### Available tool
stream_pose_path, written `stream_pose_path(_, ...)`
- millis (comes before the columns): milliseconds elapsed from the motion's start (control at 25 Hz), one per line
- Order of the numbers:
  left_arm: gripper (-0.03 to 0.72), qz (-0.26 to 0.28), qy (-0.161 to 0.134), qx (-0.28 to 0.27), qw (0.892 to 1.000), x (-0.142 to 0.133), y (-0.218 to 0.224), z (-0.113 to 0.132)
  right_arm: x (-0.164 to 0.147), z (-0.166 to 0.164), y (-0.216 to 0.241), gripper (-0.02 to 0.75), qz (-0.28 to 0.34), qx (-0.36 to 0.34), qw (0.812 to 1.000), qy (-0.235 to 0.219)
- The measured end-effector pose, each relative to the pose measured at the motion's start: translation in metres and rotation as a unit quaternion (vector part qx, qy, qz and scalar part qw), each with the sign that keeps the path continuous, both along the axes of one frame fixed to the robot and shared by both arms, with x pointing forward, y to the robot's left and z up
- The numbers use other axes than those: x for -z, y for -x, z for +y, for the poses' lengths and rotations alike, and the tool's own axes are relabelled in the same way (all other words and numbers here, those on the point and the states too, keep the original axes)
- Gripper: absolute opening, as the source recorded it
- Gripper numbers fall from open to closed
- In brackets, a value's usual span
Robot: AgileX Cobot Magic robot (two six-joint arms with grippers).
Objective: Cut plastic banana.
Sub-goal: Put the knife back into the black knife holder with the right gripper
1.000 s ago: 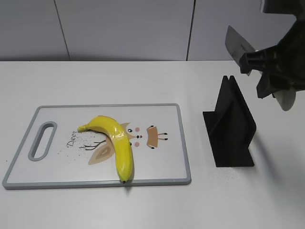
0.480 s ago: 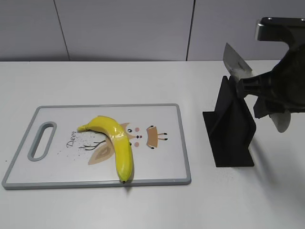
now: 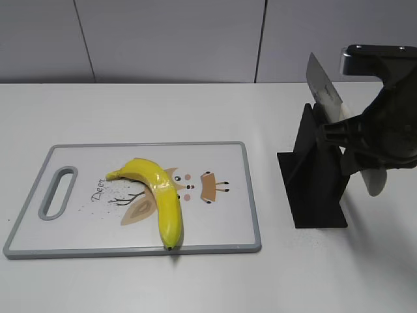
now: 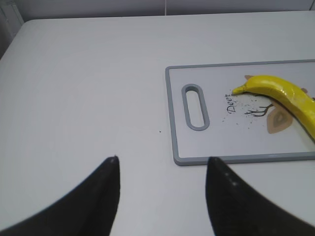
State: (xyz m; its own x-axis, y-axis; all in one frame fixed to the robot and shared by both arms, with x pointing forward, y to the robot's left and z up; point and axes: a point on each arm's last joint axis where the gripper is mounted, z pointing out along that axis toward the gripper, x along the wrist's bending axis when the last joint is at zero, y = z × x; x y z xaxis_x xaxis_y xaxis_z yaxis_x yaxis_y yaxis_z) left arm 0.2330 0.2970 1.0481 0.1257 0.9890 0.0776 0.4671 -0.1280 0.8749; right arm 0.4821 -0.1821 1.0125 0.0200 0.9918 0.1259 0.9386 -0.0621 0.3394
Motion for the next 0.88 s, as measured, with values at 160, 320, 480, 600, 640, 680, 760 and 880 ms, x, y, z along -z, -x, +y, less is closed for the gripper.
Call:
stream_pose_path(160,0.542,0.000,0.000,0.000,1.000,0.000,0.000,0.000,-0.003,-0.001,0.001,0.190,-0.006,-0.001,1.000,-0.001)
stream_pose_path(320,0.542,0.000,0.000,0.000,1.000,0.000,0.000,0.000,-0.017,-0.004,0.007,0.190,-0.030,-0.001,0.999,-0.013)
stream_pose_path(480,0.542,0.000,0.000,0.000,1.000,0.000,0.000,0.000,-0.026,-0.006,0.011,0.190,-0.044,-0.001,0.999,-0.020)
stream_pose_path(600,0.542,0.000,0.000,0.000,1.000,0.000,0.000,0.000,-0.025,-0.006,0.011,0.190,-0.043,-0.001,0.999,-0.020)
stream_pose_path(640,0.542,0.000,0.000,0.000,1.000,0.000,0.000,0.000,-0.025,-0.006,0.011,0.190,-0.043,-0.001,0.999,-0.020)
stream_pose_path(680,0.542,0.000,0.000,0.000,1.000,0.000,0.000,0.000,-0.025,-0.006,0.011,0.190,-0.042,-0.002,0.999,-0.020)
stream_pose_path(760,0.542,0.000,0.000,0.000,1.000,0.000,0.000,0.000,-0.024,-0.005,0.011,0.190,-0.041,-0.004,0.999,-0.019)
stream_pose_path(880,0.541,0.000,0.000,0.000,1.000,0.000,0.000,0.000,-0.016,-0.003,0.008,0.190,-0.025,-0.011,1.000,-0.011)
